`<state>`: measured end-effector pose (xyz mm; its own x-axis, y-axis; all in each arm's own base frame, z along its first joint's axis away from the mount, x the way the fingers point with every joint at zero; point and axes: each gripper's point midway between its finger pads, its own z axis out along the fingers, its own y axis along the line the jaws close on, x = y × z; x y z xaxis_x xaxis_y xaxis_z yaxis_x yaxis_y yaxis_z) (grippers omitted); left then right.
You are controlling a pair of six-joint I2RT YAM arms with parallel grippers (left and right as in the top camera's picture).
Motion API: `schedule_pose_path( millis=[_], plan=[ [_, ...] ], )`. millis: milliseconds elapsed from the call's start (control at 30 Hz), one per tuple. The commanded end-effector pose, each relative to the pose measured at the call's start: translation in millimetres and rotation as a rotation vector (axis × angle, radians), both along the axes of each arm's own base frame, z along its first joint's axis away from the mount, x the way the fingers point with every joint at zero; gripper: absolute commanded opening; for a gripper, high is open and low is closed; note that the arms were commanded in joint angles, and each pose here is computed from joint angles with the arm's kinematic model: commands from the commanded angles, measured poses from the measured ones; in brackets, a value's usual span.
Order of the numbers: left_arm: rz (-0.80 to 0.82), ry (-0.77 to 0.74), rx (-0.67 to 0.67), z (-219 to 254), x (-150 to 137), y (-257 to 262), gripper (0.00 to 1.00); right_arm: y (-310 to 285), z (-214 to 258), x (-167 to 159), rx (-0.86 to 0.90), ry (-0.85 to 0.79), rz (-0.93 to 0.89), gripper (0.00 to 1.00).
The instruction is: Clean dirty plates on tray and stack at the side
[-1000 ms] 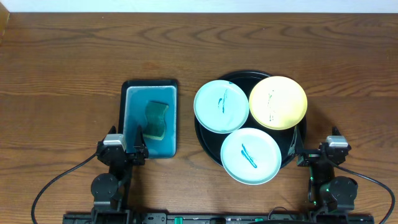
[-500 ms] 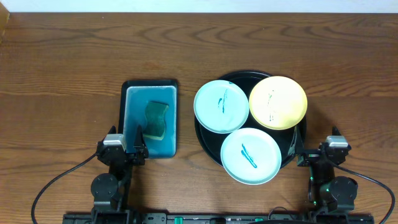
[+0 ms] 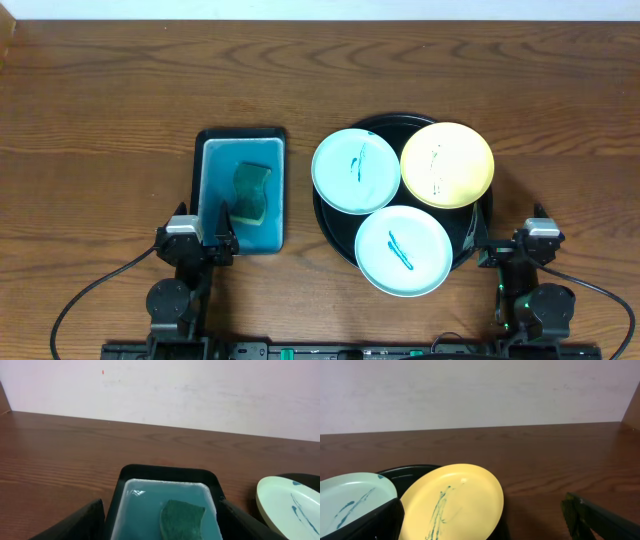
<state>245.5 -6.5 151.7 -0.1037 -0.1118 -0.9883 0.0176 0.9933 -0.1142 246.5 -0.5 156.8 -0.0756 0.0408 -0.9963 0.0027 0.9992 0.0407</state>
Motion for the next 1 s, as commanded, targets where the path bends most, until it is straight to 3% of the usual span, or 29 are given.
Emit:
schedule_pose_path(
  millis=[0, 300, 433, 600, 967],
  plan=[
    [-0.003, 0.038, 0.017, -11, -1, 0, 0.73, 2, -1, 0, -0.012, 0.002, 0.007, 0.99],
    [-0.003, 0.02, 0.009, -7, 0, 0, 0.73, 2, 4, 0, -0.011, -0.017, 0.008, 0.99],
    [0.007, -0.009, -0.088, 2, 0, 0, 0.73, 2, 0, 0, -0.01, -0.001, 0.01, 0.99],
    [0.026, 0.042, -0.228, -8, -1, 0, 0.73, -1, 0, 0, 0.082, -0.003, -0.014, 0.99],
    [0.044, 0.192, -0.229, -2, 2, 0, 0.73, -4, 11, -6, 0.161, 0.079, -0.044, 0.99]
  ],
)
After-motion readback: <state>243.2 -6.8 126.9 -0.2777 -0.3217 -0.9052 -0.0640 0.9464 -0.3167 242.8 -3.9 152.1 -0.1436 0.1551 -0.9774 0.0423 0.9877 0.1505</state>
